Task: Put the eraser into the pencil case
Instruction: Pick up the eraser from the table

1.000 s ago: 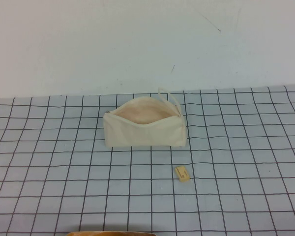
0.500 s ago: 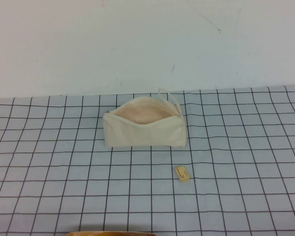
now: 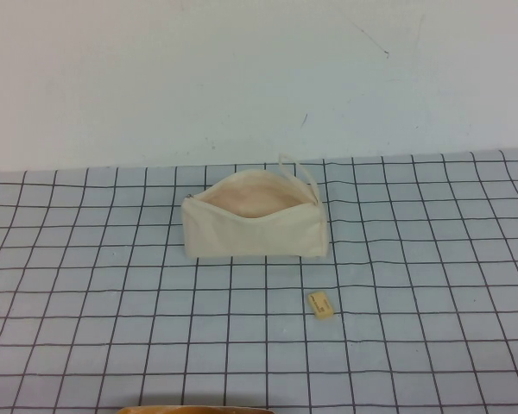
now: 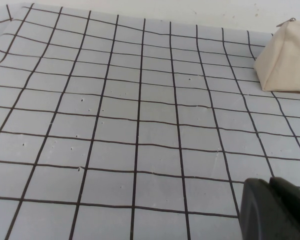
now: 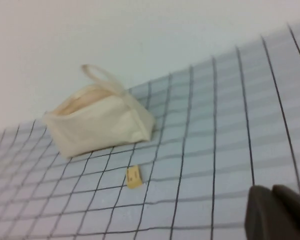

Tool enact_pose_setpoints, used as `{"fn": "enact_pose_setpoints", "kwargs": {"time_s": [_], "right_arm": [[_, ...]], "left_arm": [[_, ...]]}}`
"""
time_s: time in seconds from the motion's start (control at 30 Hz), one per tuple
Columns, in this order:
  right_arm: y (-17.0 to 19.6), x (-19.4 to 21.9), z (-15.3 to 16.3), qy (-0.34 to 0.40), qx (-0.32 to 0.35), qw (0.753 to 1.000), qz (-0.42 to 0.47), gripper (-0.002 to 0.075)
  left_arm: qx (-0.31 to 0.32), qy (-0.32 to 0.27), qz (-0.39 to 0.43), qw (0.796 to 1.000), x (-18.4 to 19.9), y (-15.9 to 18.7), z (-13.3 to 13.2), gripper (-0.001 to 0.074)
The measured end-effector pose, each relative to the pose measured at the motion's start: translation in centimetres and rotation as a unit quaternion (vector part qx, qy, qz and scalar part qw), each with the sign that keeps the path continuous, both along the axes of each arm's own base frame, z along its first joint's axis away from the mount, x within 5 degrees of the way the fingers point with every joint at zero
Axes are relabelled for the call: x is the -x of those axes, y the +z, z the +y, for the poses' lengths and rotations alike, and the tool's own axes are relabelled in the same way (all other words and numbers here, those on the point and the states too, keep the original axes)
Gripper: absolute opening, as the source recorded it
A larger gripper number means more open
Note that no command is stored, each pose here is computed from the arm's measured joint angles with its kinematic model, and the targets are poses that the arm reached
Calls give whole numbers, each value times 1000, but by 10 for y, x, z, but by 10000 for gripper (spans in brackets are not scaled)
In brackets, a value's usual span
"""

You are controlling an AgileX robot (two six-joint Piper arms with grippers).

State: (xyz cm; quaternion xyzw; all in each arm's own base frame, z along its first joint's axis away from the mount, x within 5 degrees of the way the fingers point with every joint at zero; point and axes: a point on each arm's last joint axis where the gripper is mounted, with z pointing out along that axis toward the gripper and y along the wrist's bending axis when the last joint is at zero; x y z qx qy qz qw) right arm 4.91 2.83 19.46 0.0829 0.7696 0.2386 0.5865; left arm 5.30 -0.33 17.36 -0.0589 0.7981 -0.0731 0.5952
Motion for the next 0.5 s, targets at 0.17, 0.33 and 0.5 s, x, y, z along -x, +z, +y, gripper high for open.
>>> {"fn": "enact_pose_setpoints", "kwargs": {"time_s": [0.17,0.33,0.5], "right_arm": [[57,0,6,73,168,982,-38,-1],[117,-20,10,174,268,947,22,-1],[173,-60,11,270,284,915,94,-1]], "left_arm": [[0,0,0,1000,0,0,0,-2],[0,0,0,1000,0,0,0,-2],[0,0,-1,1000,0,1,0,-2]]}}
